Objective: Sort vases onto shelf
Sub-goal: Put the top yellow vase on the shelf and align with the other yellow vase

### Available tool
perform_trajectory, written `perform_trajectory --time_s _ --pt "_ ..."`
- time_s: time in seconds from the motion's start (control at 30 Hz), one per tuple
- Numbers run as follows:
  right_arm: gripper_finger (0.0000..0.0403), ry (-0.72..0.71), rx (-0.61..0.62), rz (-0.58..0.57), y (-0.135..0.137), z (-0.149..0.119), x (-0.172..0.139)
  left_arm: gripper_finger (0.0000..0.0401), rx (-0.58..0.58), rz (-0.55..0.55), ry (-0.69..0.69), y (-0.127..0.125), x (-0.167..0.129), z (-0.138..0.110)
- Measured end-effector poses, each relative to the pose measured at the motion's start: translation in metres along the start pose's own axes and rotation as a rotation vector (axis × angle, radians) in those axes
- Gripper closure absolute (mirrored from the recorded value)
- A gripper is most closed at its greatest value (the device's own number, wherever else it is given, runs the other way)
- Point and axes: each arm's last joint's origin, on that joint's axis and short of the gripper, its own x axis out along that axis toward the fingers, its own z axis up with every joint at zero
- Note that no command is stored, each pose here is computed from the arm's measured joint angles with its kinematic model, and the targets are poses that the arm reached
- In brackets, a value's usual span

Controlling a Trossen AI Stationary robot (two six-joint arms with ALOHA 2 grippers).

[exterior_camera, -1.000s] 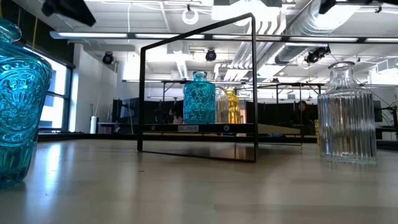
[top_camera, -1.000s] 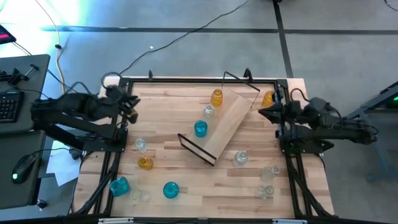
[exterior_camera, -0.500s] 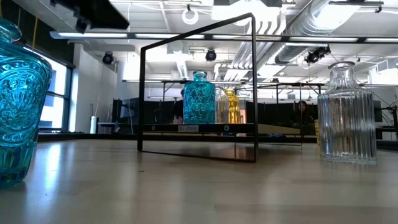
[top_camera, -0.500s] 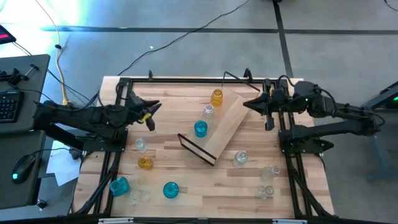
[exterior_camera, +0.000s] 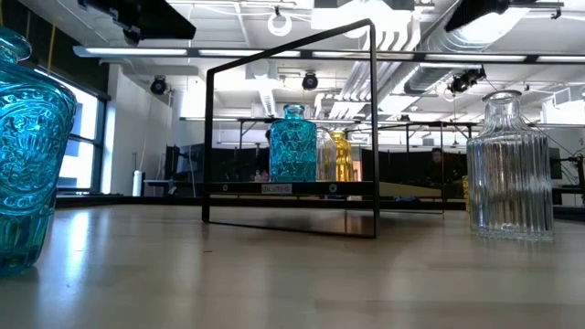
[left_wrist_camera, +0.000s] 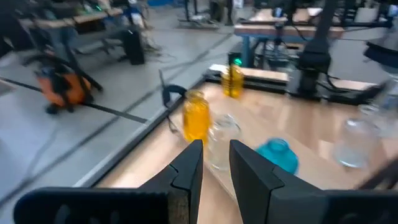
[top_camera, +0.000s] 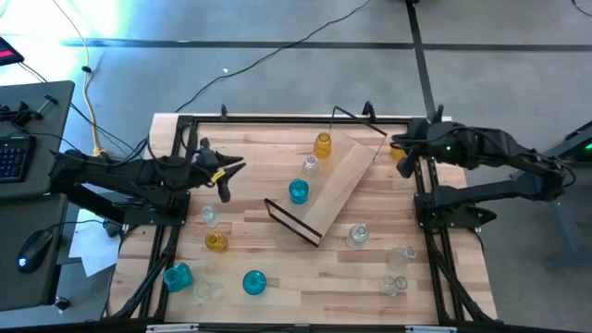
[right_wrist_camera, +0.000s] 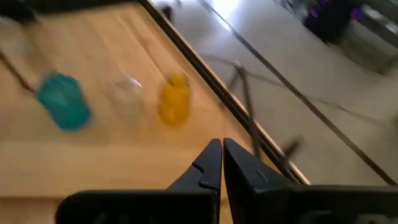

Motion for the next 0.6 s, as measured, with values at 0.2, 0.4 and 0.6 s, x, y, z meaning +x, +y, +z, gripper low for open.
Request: perform_trajectory --time_s 0.2,0.4,0.6 --pt "0.0402 0.126 -0.075 -0.037 -0.001 -0.014 0.002 0.033 -0.092 -0.04 0.038 -0.003 0.002 -0.004" --pt "0.0402 0.26 -0.044 -0.122 -0.007 -0.03 0.013 0.033 -0.1 0.034 0.015 -0.01 0.012 -0.003" --pt "0.0402 0.362 0.031 -0.266 -0.021 -0.038 0.014 0.033 -0.066 -0.01 0.016 -0.011 0.025 -0.001"
